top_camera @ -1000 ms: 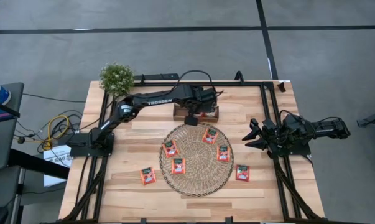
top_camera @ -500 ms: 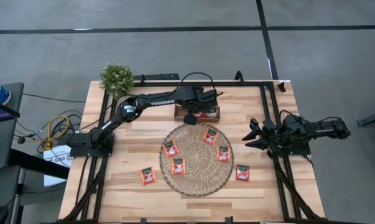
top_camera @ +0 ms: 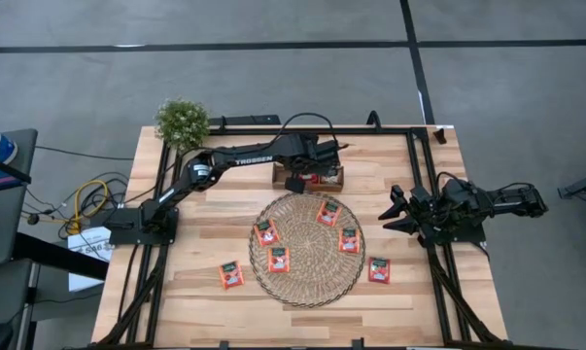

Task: Pick & Place Tea
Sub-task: Put the red tea bag into the middle section of the wooden organizer

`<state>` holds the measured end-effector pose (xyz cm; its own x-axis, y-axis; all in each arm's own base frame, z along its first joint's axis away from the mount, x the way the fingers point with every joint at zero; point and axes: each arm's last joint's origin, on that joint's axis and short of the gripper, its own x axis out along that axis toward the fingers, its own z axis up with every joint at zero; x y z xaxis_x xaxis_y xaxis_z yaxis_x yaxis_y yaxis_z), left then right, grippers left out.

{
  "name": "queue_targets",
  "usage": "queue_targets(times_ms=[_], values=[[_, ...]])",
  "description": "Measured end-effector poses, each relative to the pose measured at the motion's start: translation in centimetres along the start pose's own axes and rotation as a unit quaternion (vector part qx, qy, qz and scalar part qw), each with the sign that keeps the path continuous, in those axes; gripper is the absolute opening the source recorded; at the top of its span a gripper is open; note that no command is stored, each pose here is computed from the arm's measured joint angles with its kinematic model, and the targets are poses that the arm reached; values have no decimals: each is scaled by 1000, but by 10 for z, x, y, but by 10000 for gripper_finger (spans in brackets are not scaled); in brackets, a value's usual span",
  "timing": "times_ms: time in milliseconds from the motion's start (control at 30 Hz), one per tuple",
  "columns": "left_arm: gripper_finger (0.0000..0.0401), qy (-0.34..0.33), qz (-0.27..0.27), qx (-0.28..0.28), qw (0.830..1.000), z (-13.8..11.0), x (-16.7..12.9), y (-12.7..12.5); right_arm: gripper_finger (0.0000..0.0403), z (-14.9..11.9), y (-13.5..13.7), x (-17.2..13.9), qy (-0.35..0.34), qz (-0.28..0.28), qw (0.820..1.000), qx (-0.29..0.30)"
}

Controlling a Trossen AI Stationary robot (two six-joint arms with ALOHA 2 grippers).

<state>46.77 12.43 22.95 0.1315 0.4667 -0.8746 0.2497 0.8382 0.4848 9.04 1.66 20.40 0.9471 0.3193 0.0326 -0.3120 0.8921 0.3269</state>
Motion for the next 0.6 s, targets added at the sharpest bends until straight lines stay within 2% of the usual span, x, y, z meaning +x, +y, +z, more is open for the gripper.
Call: queue_targets(times_ms=[167,600], values=[[0,-4,21,19,1000,5,-3,-2,121,0,0,0,0,0,1000,0],[0,-24,45,17,999,14,-8,-7,121,0,0,0,0,0,1000,0]])
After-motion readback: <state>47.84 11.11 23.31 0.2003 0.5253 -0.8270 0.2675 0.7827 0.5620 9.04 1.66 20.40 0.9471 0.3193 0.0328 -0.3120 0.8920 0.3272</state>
